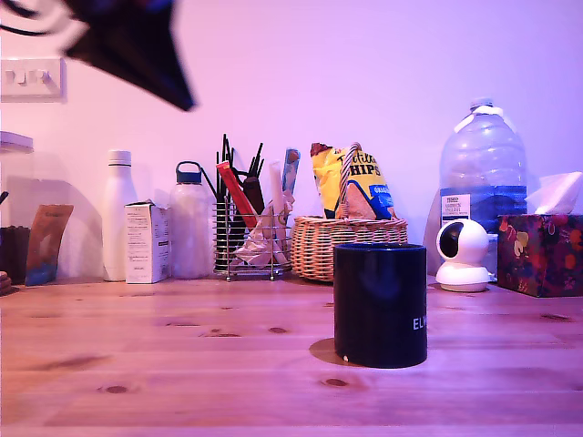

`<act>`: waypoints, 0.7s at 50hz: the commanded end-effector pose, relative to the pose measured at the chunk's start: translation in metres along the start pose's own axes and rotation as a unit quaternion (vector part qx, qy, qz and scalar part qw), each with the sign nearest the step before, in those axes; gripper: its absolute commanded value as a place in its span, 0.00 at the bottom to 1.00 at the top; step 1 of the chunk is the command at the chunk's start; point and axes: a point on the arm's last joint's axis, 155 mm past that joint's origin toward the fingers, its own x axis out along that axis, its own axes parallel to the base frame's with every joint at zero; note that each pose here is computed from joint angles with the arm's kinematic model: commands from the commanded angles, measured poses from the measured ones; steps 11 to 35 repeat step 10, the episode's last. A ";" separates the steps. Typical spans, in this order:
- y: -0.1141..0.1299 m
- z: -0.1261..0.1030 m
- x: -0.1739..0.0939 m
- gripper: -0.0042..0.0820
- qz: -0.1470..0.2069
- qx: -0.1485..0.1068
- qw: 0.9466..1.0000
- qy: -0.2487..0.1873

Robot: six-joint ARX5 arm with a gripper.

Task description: Pick up the coffee capsules from the table one by one and drop them inside the nearest coffee cup

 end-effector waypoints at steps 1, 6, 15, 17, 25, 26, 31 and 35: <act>0.001 -0.008 -0.006 0.03 0.003 -0.011 1.000 -0.005; 0.002 -0.014 -0.019 0.03 0.008 -0.016 1.000 -0.014; 0.002 -0.016 -0.027 0.03 0.011 -0.018 1.000 -0.022; 0.002 -0.016 -0.027 0.03 0.011 -0.018 1.000 -0.022; 0.002 -0.016 -0.027 0.03 0.011 -0.018 1.000 -0.022; 0.002 -0.016 -0.027 0.03 0.011 -0.018 1.000 -0.022; 0.002 -0.016 -0.027 0.03 0.011 -0.018 1.000 -0.022; 0.002 -0.016 -0.027 0.03 0.011 -0.018 1.000 -0.022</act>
